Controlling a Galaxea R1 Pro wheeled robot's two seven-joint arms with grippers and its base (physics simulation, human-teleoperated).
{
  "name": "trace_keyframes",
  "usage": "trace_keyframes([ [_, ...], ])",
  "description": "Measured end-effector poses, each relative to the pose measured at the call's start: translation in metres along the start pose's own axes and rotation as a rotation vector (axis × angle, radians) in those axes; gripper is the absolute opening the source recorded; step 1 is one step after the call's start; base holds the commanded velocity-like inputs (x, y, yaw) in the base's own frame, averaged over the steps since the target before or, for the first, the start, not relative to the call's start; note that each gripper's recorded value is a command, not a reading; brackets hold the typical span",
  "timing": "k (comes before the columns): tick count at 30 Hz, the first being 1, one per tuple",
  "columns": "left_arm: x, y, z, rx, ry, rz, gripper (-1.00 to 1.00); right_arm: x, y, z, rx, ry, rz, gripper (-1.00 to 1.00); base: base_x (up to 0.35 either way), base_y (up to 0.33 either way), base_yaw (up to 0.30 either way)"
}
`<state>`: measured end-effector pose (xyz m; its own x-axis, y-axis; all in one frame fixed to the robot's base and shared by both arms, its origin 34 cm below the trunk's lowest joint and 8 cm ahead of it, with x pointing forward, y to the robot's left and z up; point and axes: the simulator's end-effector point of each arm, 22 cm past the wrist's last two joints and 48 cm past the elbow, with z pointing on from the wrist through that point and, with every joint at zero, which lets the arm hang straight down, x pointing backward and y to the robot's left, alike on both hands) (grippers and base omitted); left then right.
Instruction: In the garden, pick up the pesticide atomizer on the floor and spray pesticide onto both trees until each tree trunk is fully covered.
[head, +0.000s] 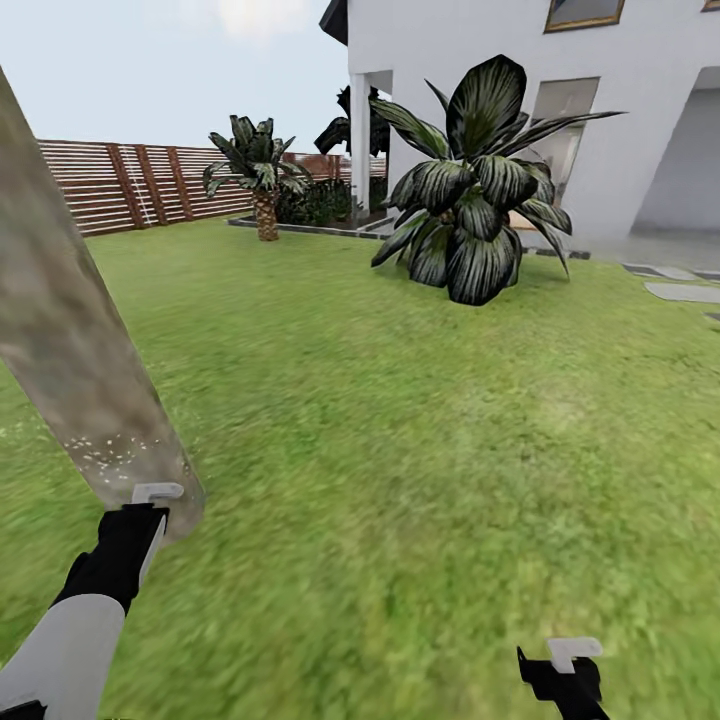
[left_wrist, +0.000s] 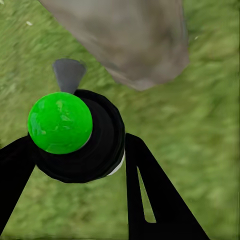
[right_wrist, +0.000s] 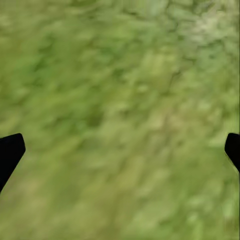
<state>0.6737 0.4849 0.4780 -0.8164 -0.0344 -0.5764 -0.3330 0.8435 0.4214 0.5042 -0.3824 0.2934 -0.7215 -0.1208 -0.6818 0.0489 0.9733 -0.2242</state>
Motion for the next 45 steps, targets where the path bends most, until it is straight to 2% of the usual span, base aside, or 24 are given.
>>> trace_keyframes([
  [7, 0.0, 0.001, 0.0, -0.002, 0.0, -0.001, -1.0, 0.0, 0.0, 0.0, 0.0, 0.0, 0.0, 1.0, 0.164, -0.234, 0.254],
  [23, 0.0, 0.008, 0.002, -0.011, 0.001, 0.0, -1.0, 0.0, 0.0, 0.0, 0.0, 0.0, 0.0, 1.0, 0.163, -0.234, 0.056],
  [27, 0.006, 0.018, 0.005, -0.02, 0.017, -0.039, -1.0, 0.0, 0.0, 0.0, 0.0, 0.0, 0.0, 1.0, 0.17, -0.234, 0.275],
  [34, 0.007, 0.019, 0.005, -0.019, 0.018, -0.044, -1.0, -0.001, 0.0, 0.0, 0.001, -0.002, 0.0, 1.0, 0.083, -0.087, 0.277],
  [41, 0.003, 0.01, 0.004, 0.007, 0.014, -0.054, -1.0, -0.001, -0.001, 0.0, 0.002, -0.001, -0.001, 1.0, 0.001, -0.001, 0.277],
  [45, -0.017, 0.001, -0.003, 0.029, -0.012, -0.066, -1.0, 0.0, -0.002, 0.0, 0.003, 0.0, -0.001, 1.0, 0.0, 0.0, 0.277],
])
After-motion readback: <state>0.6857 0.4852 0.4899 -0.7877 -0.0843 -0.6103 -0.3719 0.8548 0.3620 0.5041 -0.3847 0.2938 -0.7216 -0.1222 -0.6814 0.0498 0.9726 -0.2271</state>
